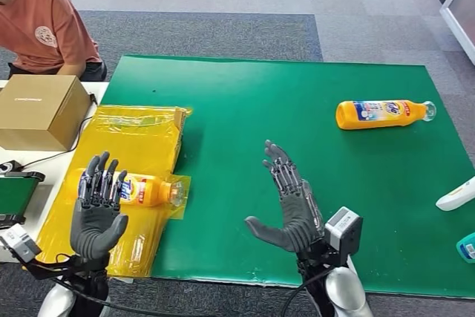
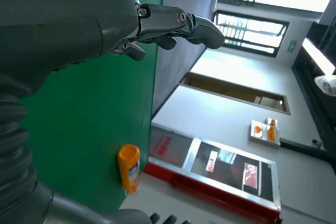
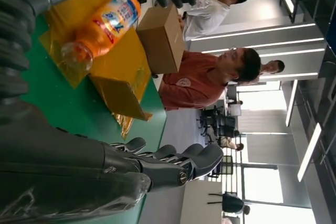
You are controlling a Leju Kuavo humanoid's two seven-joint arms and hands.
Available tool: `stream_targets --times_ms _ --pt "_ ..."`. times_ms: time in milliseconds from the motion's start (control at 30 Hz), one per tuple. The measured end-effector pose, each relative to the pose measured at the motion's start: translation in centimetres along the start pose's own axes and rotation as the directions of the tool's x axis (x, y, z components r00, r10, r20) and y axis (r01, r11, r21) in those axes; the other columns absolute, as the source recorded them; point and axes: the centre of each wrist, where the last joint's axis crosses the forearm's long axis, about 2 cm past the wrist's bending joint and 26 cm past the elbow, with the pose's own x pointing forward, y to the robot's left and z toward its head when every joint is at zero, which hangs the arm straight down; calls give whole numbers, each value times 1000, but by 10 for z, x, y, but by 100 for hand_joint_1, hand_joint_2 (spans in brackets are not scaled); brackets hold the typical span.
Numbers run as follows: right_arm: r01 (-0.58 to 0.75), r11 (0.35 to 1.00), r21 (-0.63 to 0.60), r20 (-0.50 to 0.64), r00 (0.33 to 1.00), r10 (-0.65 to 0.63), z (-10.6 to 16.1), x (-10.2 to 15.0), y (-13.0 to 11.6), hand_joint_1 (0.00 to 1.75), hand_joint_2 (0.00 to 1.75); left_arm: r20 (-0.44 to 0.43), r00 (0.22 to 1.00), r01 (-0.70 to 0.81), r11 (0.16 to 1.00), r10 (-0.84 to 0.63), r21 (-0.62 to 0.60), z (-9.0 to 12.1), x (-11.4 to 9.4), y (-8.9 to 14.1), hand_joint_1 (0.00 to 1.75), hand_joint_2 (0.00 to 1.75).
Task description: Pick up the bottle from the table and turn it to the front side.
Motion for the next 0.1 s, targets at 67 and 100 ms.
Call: stream_targets --times_ms 67,100 --pt "46 999 -6 -4 999 -46 3 -1 1 0 175 -12 998 -65 998 65 -1 4 0 -3 0 175" --pt "55 998 -9 -5 998 -55 4 -2 1 0 175 -16 997 -80 997 80 0 5 -1 -3 0 175"
